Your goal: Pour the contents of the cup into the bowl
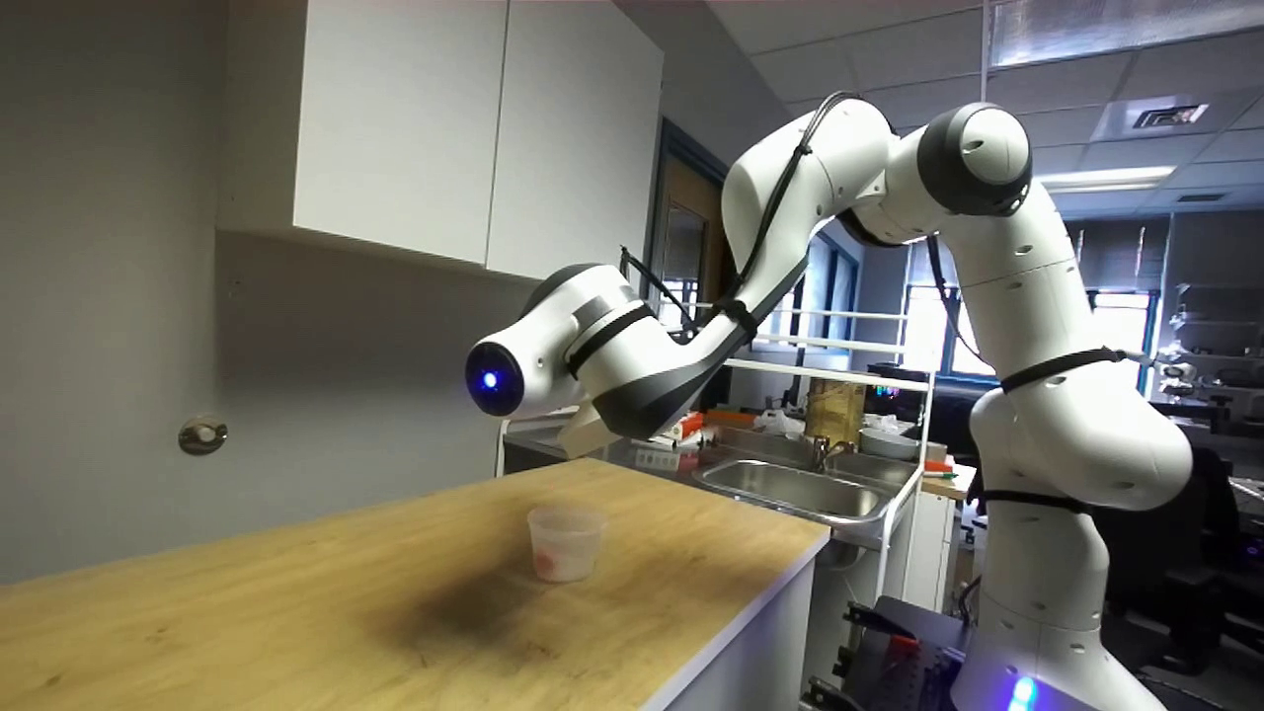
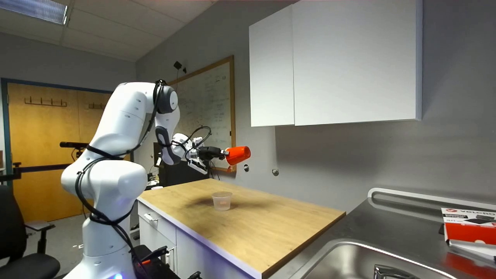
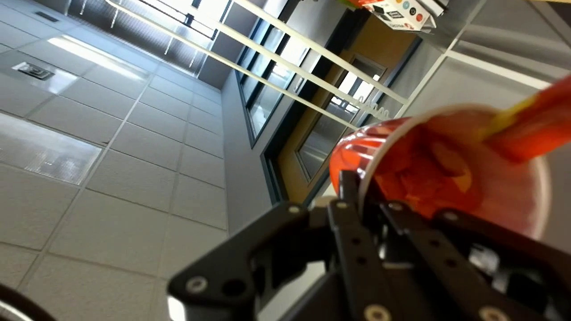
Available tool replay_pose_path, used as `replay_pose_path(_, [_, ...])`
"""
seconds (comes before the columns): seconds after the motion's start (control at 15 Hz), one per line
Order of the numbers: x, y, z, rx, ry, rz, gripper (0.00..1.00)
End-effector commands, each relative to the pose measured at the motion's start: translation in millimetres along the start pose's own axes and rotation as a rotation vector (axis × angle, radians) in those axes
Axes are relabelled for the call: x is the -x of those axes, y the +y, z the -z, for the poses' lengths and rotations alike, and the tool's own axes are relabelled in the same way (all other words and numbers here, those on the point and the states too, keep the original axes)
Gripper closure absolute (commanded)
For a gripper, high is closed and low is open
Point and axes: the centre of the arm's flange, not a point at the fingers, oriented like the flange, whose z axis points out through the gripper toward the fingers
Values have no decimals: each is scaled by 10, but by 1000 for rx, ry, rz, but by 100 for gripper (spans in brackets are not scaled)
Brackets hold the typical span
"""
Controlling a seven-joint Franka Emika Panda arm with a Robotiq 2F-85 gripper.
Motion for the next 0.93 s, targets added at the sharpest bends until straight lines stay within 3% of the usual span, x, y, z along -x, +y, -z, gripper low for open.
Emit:
replay_pose_path(0.0, [-13,121,-113,19,45,-22,99])
replay_pose_path(0.53, [24,143,-113,32,85,-31,99])
replay_pose_path(0.87, [49,129,52,-1,118,-44,99])
